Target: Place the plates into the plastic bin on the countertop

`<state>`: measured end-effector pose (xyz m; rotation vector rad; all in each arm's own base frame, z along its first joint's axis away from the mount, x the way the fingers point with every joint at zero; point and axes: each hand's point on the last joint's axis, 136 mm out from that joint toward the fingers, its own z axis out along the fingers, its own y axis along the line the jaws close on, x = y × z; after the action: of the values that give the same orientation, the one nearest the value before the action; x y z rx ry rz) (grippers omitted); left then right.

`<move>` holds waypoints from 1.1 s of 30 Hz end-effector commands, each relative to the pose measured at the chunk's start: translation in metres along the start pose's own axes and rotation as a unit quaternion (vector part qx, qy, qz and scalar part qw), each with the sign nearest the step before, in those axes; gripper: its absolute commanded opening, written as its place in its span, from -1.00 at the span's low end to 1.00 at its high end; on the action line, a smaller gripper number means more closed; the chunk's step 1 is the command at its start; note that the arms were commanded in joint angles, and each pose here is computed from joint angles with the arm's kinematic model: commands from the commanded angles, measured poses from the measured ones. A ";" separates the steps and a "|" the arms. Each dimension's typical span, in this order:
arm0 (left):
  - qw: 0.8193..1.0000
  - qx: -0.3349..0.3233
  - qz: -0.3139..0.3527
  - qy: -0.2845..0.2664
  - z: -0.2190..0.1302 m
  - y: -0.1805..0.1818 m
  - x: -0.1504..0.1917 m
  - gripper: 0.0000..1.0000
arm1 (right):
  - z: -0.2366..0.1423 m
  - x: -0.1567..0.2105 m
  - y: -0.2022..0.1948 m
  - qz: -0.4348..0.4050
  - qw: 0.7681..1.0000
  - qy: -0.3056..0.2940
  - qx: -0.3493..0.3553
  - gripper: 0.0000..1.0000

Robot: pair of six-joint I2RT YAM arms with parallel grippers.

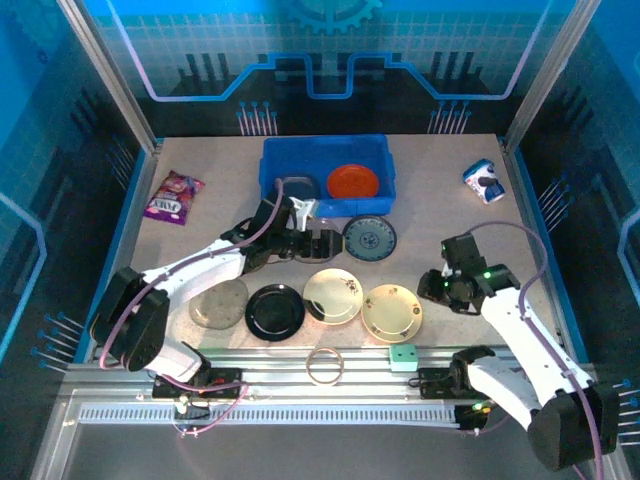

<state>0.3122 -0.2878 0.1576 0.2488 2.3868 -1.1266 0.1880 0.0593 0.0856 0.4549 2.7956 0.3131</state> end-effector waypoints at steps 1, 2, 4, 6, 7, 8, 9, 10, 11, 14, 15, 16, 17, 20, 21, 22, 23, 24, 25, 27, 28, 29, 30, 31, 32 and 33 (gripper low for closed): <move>0.999 0.033 0.018 -0.010 0.002 -0.022 -0.014 0.85 | 0.012 0.024 -0.002 0.053 0.997 0.045 -0.017 -0.18; 0.999 0.032 0.018 -0.009 0.002 -0.022 -0.015 0.85 | 0.015 0.028 -0.005 0.057 0.997 0.051 -0.012 -0.19; 0.999 0.032 0.018 -0.009 0.003 -0.022 -0.016 0.85 | 0.022 0.033 -0.009 0.065 0.996 0.058 -0.007 -0.23; 0.999 0.031 0.018 -0.007 0.004 -0.021 -0.016 0.85 | 0.029 0.039 -0.010 0.069 0.995 0.070 -0.008 -0.25; 0.999 0.031 0.017 -0.007 0.005 -0.021 -0.016 0.86 | 0.033 0.042 -0.011 0.071 0.995 0.076 -0.007 -0.25; 0.999 0.030 0.017 -0.006 0.007 -0.020 -0.016 0.85 | 0.036 0.044 -0.014 0.071 0.994 0.080 -0.001 -0.25; 0.999 0.030 0.016 -0.005 0.008 -0.019 -0.015 0.85 | 0.040 0.045 -0.015 0.069 0.994 0.082 0.001 -0.25; 0.999 0.028 0.016 -0.004 0.010 -0.018 -0.015 0.85 | 0.043 0.046 -0.014 0.070 0.994 0.086 -0.002 -0.25; 1.000 0.028 0.014 -0.002 0.011 -0.017 -0.015 0.85 | 0.044 0.046 -0.013 0.071 0.994 0.087 -0.004 -0.26; 1.000 0.029 0.012 0.002 0.016 -0.015 -0.014 0.85 | 0.050 0.045 -0.009 0.074 0.993 0.089 -0.016 -0.26; 1.000 0.029 0.011 0.003 0.017 -0.014 -0.014 0.85 | 0.052 0.045 -0.008 0.074 0.993 0.090 -0.018 -0.27; 1.000 0.028 0.010 0.005 0.019 -0.012 -0.013 0.84 | 0.053 0.045 -0.007 0.074 0.993 0.092 -0.020 -0.27; 1.000 0.027 0.010 0.007 0.021 -0.011 -0.013 0.84 | 0.054 0.045 -0.007 0.074 0.993 0.094 -0.020 -0.27; 1.000 0.026 0.008 0.010 0.026 -0.008 -0.012 0.84 | 0.057 0.043 -0.004 0.075 0.992 0.095 -0.025 -0.28; 1.000 0.026 0.008 0.009 0.026 -0.008 -0.013 0.84 | 0.058 0.042 -0.003 0.075 0.992 0.096 -0.028 -0.29; 1.000 0.027 0.007 0.010 0.028 -0.008 -0.013 0.84 | 0.060 0.042 -0.002 0.076 0.992 0.098 -0.029 -0.29; 1.000 0.027 0.006 0.011 0.029 -0.007 -0.012 0.84 | 0.061 0.042 -0.002 0.076 0.992 0.099 -0.029 -0.29; 1.000 0.027 0.007 0.012 0.029 -0.007 -0.013 0.84 | 0.062 0.042 -0.001 0.075 0.992 0.101 -0.028 -0.30; 1.000 0.026 0.007 0.012 0.029 -0.007 -0.013 0.84 | 0.064 0.042 -0.002 0.074 0.992 0.103 -0.026 -0.31; 1.000 0.024 0.009 0.013 0.030 -0.006 -0.012 0.84 | 0.065 0.041 -0.001 0.073 0.991 0.105 -0.027 -0.34; 1.000 0.023 0.011 0.013 0.030 -0.006 -0.013 0.84 | 0.065 0.041 0.000 0.072 0.991 0.107 -0.027 -0.36; 1.000 0.020 0.011 0.014 0.030 -0.004 -0.012 0.84 | 0.066 0.041 -0.001 0.072 0.991 0.107 -0.025 -0.41; 1.000 0.019 0.011 0.013 0.030 -0.003 -0.013 0.84 | 0.065 0.041 -0.002 0.072 0.991 0.106 -0.022 -0.47; 1.000 0.019 0.011 0.014 0.031 -0.003 -0.012 0.84 | 0.066 0.041 -0.003 0.071 0.992 0.107 -0.018 -0.54; 1.000 0.019 0.012 0.015 0.031 -0.003 -0.012 0.84 | 0.065 0.042 -0.004 0.070 0.992 0.108 -0.016 -0.61; 1.000 0.018 0.011 0.015 0.032 -0.002 -0.012 0.84 | 0.065 0.042 -0.005 0.070 0.992 0.107 -0.014 -0.65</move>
<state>0.3297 -0.3052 0.1411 0.2641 2.4095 -1.1434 0.1681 0.0815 0.0144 0.6311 2.9672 0.4654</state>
